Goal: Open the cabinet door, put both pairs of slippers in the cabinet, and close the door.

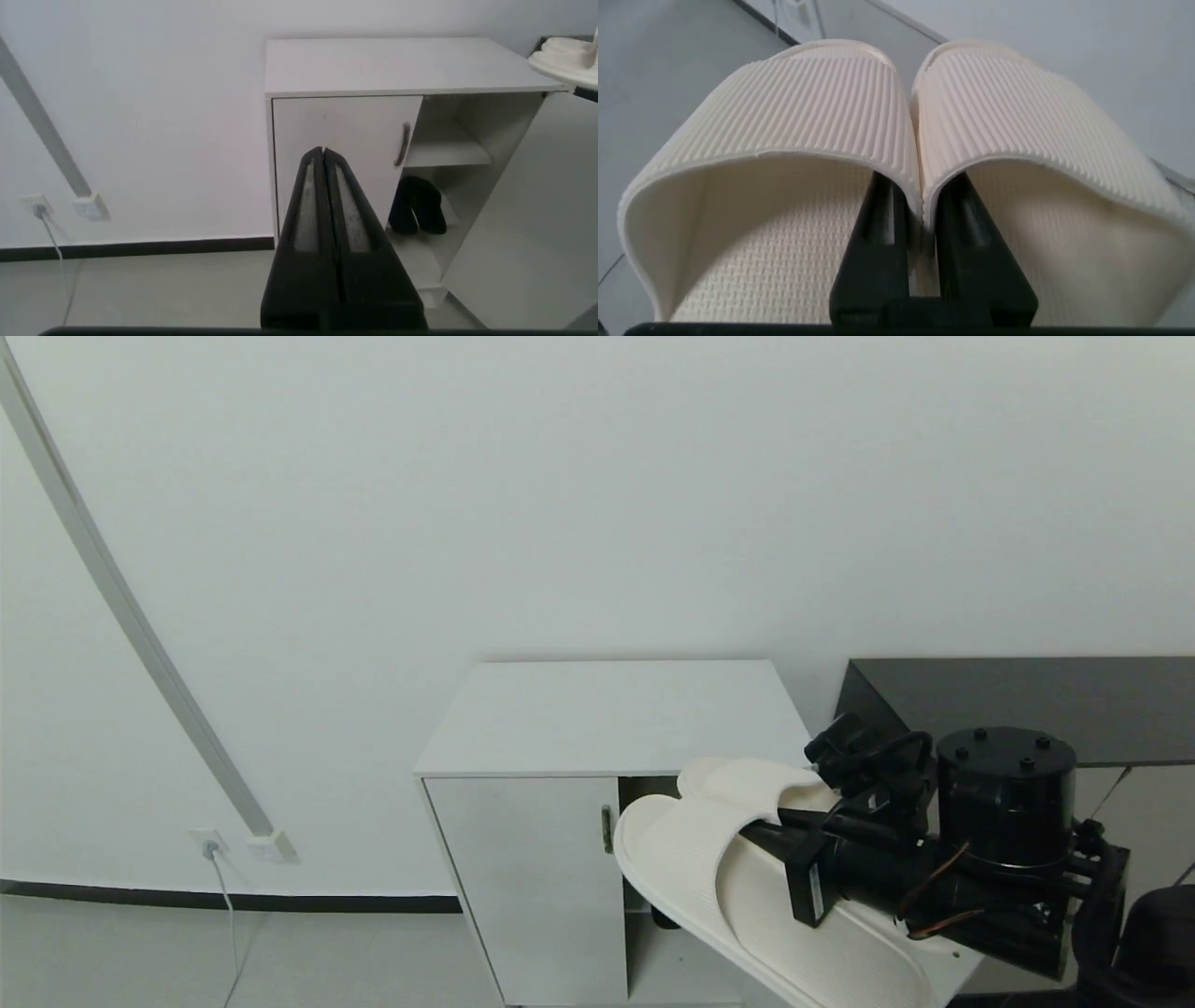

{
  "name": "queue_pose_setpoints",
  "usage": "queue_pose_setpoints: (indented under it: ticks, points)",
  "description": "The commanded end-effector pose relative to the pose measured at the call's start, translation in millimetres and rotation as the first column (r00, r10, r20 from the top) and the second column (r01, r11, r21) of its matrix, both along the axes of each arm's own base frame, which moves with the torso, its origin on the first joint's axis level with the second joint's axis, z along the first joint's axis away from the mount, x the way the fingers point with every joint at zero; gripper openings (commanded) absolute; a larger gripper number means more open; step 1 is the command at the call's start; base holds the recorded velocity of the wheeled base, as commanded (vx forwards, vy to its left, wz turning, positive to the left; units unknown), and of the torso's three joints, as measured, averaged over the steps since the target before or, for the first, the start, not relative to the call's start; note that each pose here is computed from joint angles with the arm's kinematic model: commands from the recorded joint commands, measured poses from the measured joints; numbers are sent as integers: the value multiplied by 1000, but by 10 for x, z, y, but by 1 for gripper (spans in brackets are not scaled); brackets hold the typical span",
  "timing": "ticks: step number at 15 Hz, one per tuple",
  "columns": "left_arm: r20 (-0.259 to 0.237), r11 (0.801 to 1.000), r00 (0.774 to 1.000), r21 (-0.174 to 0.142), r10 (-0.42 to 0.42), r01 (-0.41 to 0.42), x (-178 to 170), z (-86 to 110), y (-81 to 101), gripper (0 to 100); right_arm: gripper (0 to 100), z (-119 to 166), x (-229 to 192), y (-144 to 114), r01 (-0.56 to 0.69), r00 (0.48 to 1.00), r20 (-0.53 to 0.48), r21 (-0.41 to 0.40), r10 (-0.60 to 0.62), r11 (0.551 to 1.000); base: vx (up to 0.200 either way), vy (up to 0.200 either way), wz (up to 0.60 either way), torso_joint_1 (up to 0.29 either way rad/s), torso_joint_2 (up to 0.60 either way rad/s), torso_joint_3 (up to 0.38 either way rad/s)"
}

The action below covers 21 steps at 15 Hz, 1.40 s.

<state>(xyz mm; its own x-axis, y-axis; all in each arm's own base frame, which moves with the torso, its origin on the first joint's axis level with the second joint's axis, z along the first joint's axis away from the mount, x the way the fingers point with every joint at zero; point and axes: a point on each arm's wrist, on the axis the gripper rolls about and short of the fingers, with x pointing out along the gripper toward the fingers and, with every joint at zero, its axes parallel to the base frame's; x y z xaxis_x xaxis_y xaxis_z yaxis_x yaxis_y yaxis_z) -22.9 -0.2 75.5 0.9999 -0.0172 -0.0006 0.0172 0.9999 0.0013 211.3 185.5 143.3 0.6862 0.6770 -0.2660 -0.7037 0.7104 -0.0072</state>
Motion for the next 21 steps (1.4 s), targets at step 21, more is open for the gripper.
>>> queue_pose_setpoints:
  ticks: [21]
  points:
    - [1,1000,1000,-3,2,-2,0,3,-1,0,0,-90,-12,16,-9,1000,-9,-9,9,1000,0,0,-29,-12,29,16]
